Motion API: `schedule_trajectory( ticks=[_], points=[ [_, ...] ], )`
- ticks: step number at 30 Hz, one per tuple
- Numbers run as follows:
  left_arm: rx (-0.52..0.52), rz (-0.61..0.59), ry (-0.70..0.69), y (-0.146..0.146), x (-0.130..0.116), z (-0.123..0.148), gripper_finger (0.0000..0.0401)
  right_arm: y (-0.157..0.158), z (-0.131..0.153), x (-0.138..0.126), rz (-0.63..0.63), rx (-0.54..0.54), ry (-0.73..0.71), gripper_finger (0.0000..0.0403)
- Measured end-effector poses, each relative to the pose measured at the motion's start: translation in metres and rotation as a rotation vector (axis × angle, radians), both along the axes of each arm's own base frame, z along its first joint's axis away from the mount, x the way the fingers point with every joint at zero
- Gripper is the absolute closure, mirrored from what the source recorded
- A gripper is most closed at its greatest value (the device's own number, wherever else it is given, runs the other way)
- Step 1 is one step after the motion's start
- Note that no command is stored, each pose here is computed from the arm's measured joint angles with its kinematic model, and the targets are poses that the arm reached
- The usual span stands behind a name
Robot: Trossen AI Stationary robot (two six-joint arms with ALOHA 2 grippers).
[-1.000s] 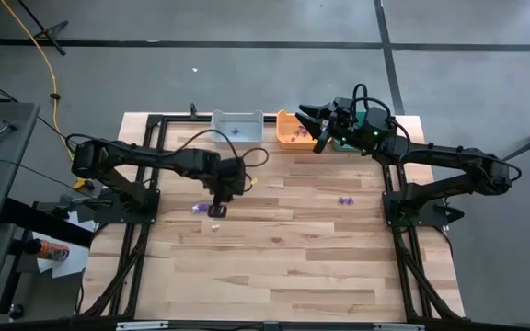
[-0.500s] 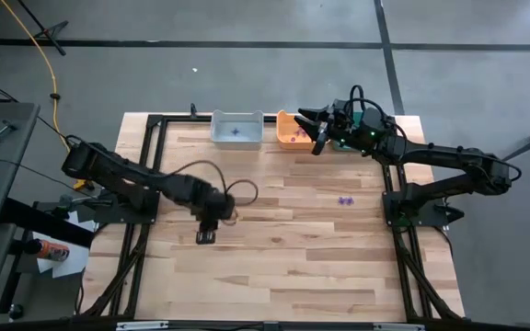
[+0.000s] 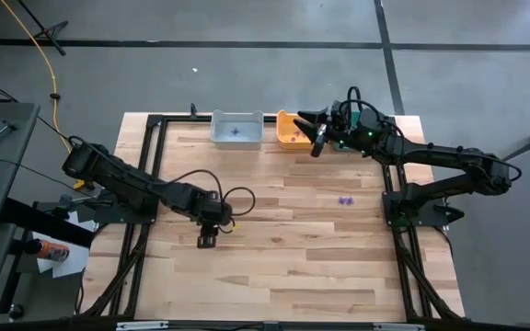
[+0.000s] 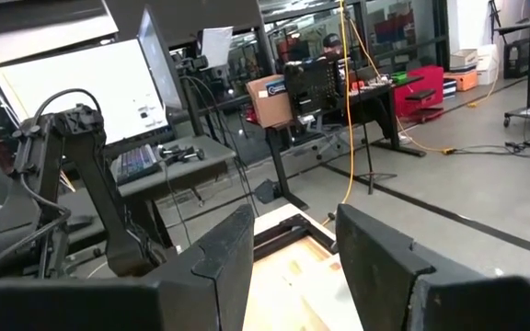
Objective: Sort Halloween decoration
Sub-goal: Put the white bone toy into the green bin
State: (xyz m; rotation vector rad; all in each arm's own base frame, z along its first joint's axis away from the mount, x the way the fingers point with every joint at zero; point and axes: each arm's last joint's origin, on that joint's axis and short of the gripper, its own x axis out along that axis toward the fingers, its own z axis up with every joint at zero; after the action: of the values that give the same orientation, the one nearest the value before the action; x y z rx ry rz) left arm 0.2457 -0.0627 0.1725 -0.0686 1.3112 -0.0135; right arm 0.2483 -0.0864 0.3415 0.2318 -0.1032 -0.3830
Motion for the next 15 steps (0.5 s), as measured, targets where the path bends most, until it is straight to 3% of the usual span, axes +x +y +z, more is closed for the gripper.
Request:
schedule_trajectory(
  ticks=[15],
  points=[
    [0.024,0.041,-0.024,-0.002,-0.007,-0.016,0.0229,0.0,-0.004,0.0,0.0,0.012,0.036,0.0251]
  ],
)
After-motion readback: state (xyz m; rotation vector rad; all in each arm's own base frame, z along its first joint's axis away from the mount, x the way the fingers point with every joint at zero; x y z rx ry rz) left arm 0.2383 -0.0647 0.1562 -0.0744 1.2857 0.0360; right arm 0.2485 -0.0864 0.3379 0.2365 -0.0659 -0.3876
